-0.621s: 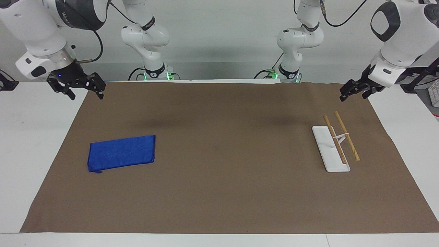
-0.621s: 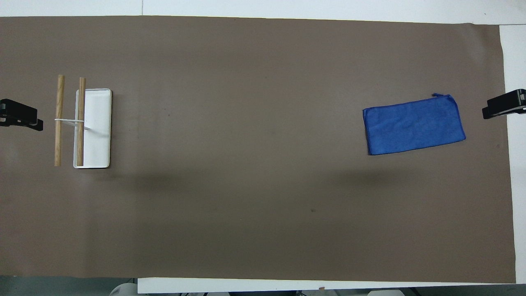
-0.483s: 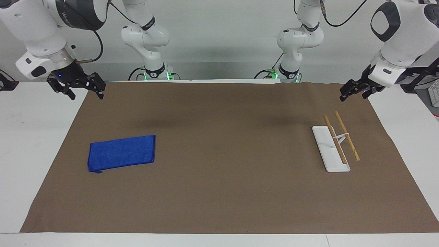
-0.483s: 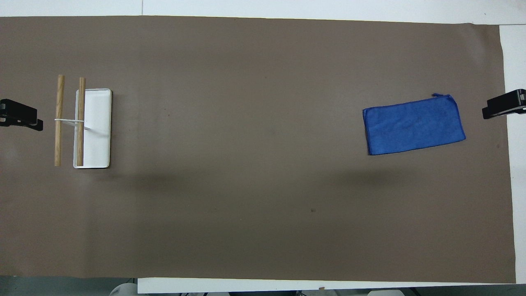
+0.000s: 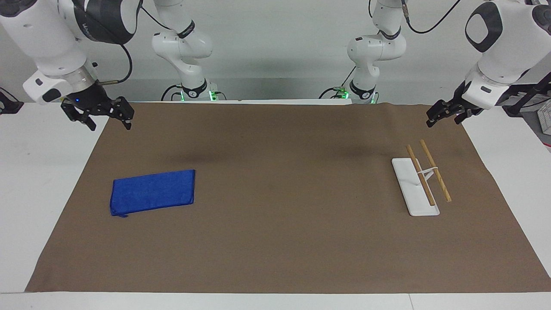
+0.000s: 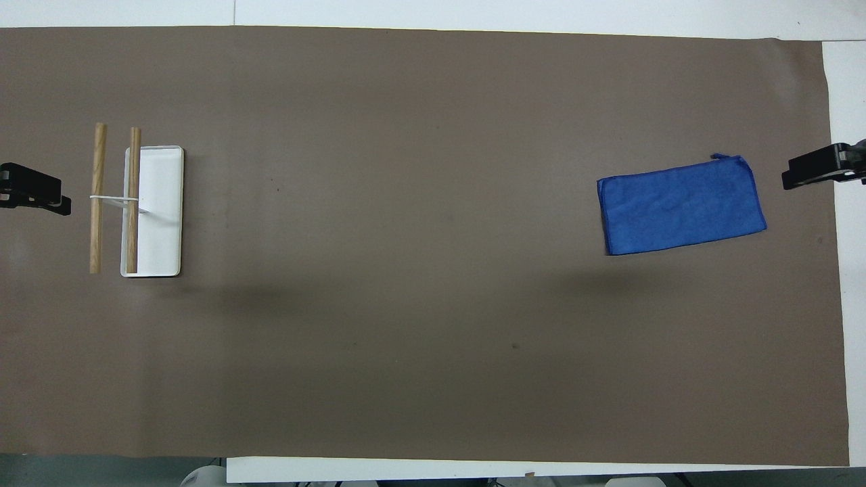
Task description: Right arm passes towel to left arm to hang
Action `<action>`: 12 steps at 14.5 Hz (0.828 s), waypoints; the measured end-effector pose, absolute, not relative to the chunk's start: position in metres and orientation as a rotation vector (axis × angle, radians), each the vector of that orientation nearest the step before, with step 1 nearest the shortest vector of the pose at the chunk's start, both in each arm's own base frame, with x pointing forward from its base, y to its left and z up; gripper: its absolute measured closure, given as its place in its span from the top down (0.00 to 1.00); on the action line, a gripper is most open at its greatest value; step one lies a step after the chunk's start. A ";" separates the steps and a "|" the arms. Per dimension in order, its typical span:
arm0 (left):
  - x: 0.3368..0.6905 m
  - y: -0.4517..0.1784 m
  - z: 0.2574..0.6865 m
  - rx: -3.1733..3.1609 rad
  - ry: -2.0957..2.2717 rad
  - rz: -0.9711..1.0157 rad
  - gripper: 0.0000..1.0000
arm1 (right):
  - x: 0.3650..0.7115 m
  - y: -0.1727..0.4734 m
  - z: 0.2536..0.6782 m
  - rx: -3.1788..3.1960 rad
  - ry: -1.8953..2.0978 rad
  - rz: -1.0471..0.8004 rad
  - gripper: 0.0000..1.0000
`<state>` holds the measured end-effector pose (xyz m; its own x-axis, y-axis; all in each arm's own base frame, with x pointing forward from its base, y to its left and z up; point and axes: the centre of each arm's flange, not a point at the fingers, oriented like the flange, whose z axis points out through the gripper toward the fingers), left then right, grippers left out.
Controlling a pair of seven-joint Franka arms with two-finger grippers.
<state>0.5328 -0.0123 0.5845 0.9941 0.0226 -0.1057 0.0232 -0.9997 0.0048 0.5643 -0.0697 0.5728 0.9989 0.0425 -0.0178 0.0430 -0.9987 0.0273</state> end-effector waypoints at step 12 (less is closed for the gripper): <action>0.532 -0.015 0.585 3.131 0.035 -0.175 1.00 | 0.572 -0.086 0.353 3.114 0.207 0.084 1.00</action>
